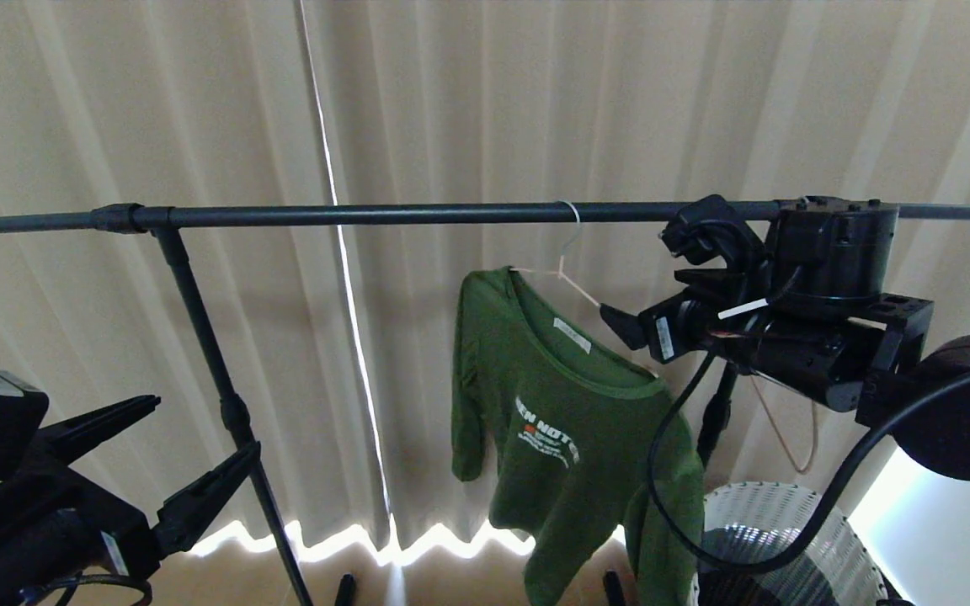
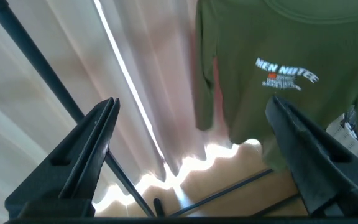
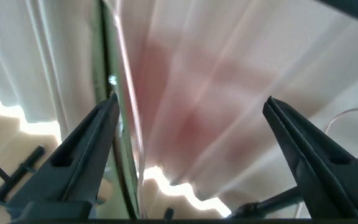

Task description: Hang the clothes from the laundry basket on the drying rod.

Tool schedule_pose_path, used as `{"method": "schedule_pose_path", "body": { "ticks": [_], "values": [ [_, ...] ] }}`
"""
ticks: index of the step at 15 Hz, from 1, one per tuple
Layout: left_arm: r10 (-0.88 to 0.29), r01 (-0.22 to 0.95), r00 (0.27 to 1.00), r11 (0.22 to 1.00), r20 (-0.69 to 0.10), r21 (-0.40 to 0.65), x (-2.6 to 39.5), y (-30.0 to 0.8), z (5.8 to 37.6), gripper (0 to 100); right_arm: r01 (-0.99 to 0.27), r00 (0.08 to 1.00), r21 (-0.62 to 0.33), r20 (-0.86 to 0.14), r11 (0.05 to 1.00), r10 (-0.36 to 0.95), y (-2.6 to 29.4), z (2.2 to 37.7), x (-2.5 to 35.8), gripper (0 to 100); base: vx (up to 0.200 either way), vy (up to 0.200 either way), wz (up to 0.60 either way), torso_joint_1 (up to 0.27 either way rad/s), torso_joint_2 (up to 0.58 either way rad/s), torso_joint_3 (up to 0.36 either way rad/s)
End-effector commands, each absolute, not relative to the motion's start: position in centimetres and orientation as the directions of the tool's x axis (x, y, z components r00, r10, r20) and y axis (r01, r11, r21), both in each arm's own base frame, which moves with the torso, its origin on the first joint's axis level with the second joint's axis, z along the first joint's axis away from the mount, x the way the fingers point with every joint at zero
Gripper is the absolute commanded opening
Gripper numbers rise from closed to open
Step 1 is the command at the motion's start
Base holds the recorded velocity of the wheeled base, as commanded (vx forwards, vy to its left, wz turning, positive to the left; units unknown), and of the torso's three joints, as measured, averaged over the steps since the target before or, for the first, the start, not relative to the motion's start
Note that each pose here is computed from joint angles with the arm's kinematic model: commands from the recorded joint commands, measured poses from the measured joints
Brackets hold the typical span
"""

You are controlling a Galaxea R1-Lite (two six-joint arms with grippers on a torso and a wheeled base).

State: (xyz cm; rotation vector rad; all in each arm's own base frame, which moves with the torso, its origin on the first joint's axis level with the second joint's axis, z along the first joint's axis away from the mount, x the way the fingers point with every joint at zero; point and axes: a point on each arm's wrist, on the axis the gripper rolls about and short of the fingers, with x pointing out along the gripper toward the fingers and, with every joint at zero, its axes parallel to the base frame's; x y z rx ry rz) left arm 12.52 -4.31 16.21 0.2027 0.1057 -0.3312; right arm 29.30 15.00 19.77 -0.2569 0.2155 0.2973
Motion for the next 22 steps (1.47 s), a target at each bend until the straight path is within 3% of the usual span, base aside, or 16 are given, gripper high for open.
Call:
{"method": "schedule_pose_path", "body": {
  "ticks": [1,6,10,14,22],
  "values": [
    [-0.306,0.328,0.942,0.927,-0.138,0.180,12.4,-4.2,16.1,100,-0.305,0.942,-0.202,-0.210,0.931,0.263,14.0,20.8,27.6,100,0.000,0.000,0.00,0.000,0.00,0.000],
    [-0.220,0.239,0.968,0.954,-0.118,0.181,11.3,-2.8,15.7,100,-0.266,0.953,-0.196,-0.199,0.944,0.228,10.5,21.4,22.3,100,0.000,0.000,0.00,0.000,0.00,0.000],
    [-0.017,0.043,0.990,0.982,-0.141,0.187,10.3,-0.3,14.5,100,-0.179,0.965,-0.264,-0.233,0.948,0.117,6.6,21.0,19.6,100,0.000,0.000,0.00,0.000,0.00,0.000],
    [-0.003,0.034,0.986,0.983,-0.166,0.183,10.7,-0.2,14.2,100,-0.142,0.972,-0.315,-0.225,0.938,0.072,5.0,21.2,17.7,100,0.000,0.000,0.00,0.000,0.00,0.000],
    [-0.009,0.041,0.985,0.982,-0.171,0.187,10.9,-0.2,14.2,100,-0.119,0.963,-0.332,-0.267,0.936,0.027,4.0,19.6,17.3,100,-0.200,0.000,0.00,0.002,0.00,0.002]
  ]
}}
